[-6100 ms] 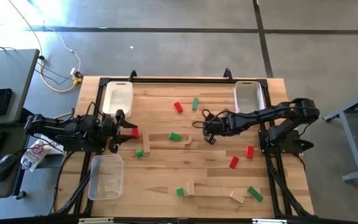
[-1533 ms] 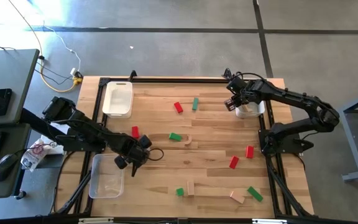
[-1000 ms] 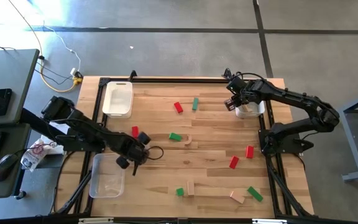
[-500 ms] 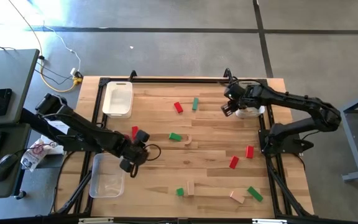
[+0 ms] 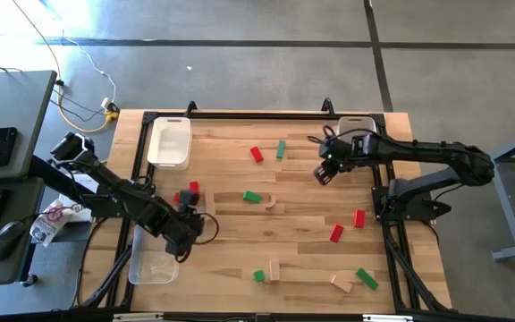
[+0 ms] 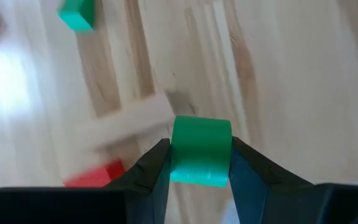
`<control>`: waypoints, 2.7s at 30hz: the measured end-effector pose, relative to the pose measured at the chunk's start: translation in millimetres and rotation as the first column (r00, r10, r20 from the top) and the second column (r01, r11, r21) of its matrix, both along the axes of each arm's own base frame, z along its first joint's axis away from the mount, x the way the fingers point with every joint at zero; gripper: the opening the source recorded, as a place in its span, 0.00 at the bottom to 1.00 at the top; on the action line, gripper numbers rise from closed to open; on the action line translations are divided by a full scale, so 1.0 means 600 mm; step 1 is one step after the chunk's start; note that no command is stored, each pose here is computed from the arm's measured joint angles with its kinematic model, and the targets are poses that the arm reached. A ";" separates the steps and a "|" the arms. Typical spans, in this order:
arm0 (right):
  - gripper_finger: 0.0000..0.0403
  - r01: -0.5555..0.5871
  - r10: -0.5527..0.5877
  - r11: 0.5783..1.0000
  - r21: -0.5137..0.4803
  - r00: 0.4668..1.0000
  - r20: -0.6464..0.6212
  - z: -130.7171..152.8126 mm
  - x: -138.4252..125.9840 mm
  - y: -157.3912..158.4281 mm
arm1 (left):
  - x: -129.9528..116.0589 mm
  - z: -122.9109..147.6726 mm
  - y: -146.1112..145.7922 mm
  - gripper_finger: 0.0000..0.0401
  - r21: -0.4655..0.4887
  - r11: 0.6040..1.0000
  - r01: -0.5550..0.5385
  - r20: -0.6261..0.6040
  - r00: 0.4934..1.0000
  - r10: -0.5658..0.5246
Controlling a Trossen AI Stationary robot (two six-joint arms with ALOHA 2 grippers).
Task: Sort & place blocks by color
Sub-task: Put the green block into the transparent bin, then put the red block into the white bin
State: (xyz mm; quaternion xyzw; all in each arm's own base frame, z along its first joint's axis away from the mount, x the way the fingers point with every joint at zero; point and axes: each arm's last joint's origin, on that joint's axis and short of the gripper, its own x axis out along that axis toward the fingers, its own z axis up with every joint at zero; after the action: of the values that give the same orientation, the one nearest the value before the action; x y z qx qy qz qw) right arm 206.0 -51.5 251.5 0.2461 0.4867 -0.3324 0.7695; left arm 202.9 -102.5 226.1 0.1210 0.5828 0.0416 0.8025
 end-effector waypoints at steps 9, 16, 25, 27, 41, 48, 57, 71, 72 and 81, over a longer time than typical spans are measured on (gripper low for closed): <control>0.31 -0.046 0.047 0.999 -0.021 0.999 0.001 0.000 0.005 0.026 | -0.050 -0.002 -0.033 0.27 -0.041 0.984 -0.175 -0.092 0.981 0.171; 0.31 -0.096 0.095 0.994 0.050 0.995 0.009 -0.001 0.007 0.045 | -0.084 -0.003 -0.064 0.27 -0.110 0.931 -0.349 -0.138 0.933 0.334; 0.31 -0.179 0.179 0.974 0.141 0.984 0.015 -0.002 0.007 0.069 | -0.114 -0.008 -0.093 0.27 -0.194 0.820 -0.539 -0.210 0.839 0.502; 0.31 -0.202 0.203 0.966 0.164 0.979 0.015 -0.004 0.007 0.076 | -0.117 -0.014 -0.097 0.27 -0.210 0.806 -0.553 -0.220 0.830 0.512; 0.31 -0.347 0.381 0.885 0.311 0.923 -0.055 -0.044 -0.017 0.142 | -0.124 -0.061 -0.089 0.28 -0.214 0.791 -0.573 -0.233 0.816 0.529; 0.34 -0.403 0.438 0.862 0.308 0.897 -0.053 -0.044 -0.021 0.165 | -0.122 -0.068 -0.079 0.36 -0.196 0.734 -0.650 -0.231 0.759 0.609; 0.49 -0.546 0.571 0.808 0.220 0.818 -0.068 -0.044 -0.023 0.177 | -0.110 -0.068 -0.065 0.56 -0.182 0.717 -0.673 -0.287 0.734 0.616; 0.52 -0.803 0.805 0.593 0.060 0.589 -0.074 -0.041 -0.014 0.187 | -0.075 -0.016 -0.057 0.58 -0.285 0.803 -0.524 -0.204 0.852 0.483; 0.52 -0.822 0.824 0.566 0.058 0.562 -0.074 -0.041 -0.014 0.190 | -0.072 -0.007 -0.056 0.58 -0.298 0.809 -0.507 -0.172 0.862 0.477; 0.52 -0.956 0.944 0.276 0.104 0.249 -0.215 -0.083 0.000 0.222 | -0.045 0.065 -0.042 0.57 -0.180 0.937 -0.301 0.264 0.902 0.341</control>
State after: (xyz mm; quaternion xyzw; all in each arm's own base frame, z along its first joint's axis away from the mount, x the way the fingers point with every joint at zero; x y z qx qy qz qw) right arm 206.0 81.7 201.6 -0.1557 0.6151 0.1595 0.7563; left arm 175.9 -127.7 264.9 -0.0387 0.4720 0.1512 0.8677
